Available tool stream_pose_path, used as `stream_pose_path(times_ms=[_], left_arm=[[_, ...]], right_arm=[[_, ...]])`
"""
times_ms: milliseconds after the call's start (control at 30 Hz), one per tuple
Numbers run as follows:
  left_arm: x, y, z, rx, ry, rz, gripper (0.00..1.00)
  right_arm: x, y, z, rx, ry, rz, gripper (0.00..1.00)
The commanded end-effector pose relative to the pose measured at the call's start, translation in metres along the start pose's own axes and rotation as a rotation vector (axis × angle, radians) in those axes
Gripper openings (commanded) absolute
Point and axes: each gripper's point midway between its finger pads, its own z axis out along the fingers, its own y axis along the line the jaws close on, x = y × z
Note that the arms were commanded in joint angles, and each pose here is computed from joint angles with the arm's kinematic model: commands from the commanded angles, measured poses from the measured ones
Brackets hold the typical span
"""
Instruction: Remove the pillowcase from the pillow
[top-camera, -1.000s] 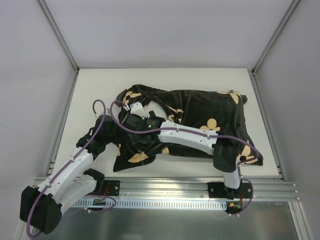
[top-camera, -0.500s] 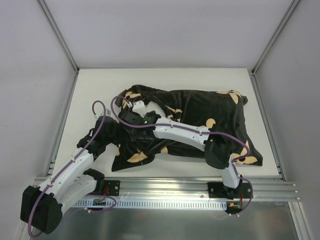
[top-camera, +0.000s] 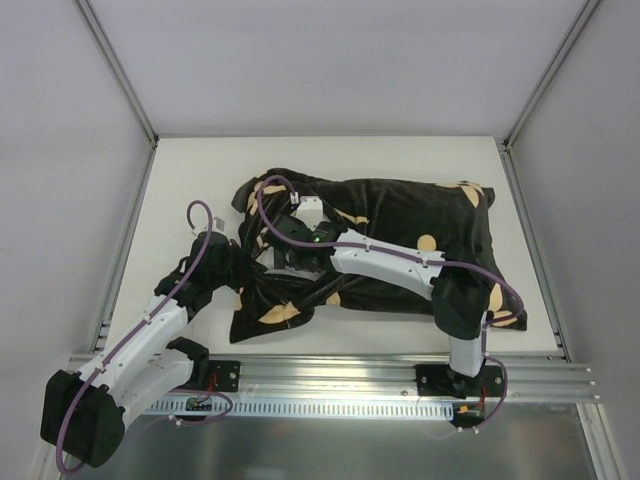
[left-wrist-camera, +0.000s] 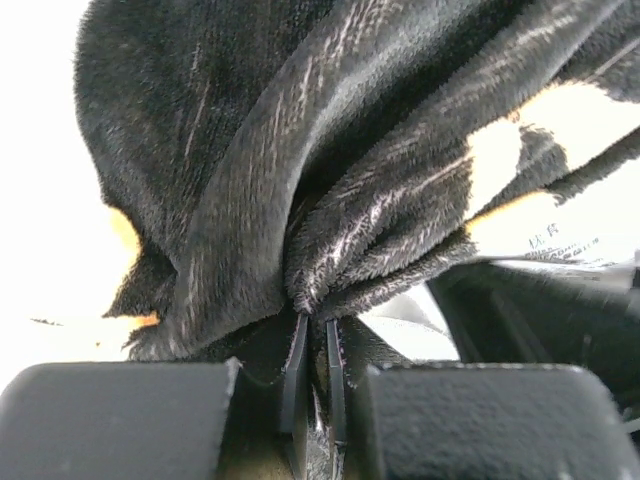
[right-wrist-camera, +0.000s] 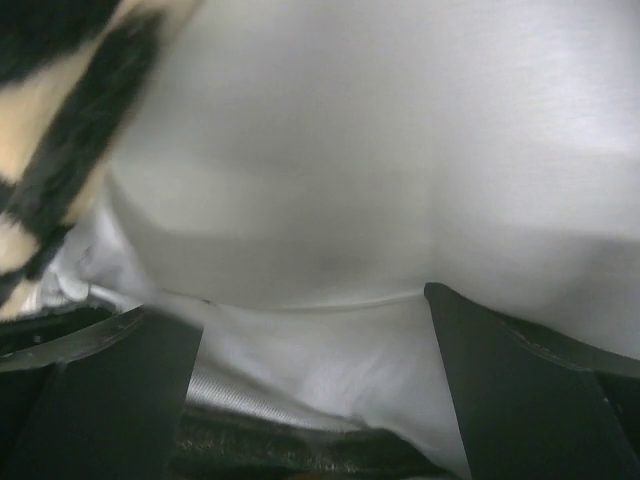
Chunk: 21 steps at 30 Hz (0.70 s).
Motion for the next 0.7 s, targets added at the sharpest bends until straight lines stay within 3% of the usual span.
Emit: stream_pose_path(times_ms=[0, 167, 500, 600, 667], left_arm=[[0.021, 0.034, -0.002, -0.117, 0.072, 0.005, 0.0], [0.022, 0.032, 0.0, -0.113, 0.081, 0.004, 0.0], [0.019, 0.027, 0.0, -0.099, 0.079, 0.003, 0.0], [0.02, 0.026, 0.0, -0.098, 0.083, 0.001, 0.0], [0.02, 0.026, 0.0, -0.095, 0.082, 0.003, 0.0]], right_arm=[[-0.007, -0.085, 0.02, 0.3, -0.038, 0.032, 0.97], [-0.001, -0.063, 0.019, 0.275, -0.049, 0.065, 0.98], [0.038, -0.019, 0.036, 0.239, 0.011, -0.131, 0.99], [0.047, -0.022, 0.044, 0.248, 0.038, -0.168, 0.91], [0.049, -0.029, 0.048, 0.263, 0.051, -0.169, 0.65]])
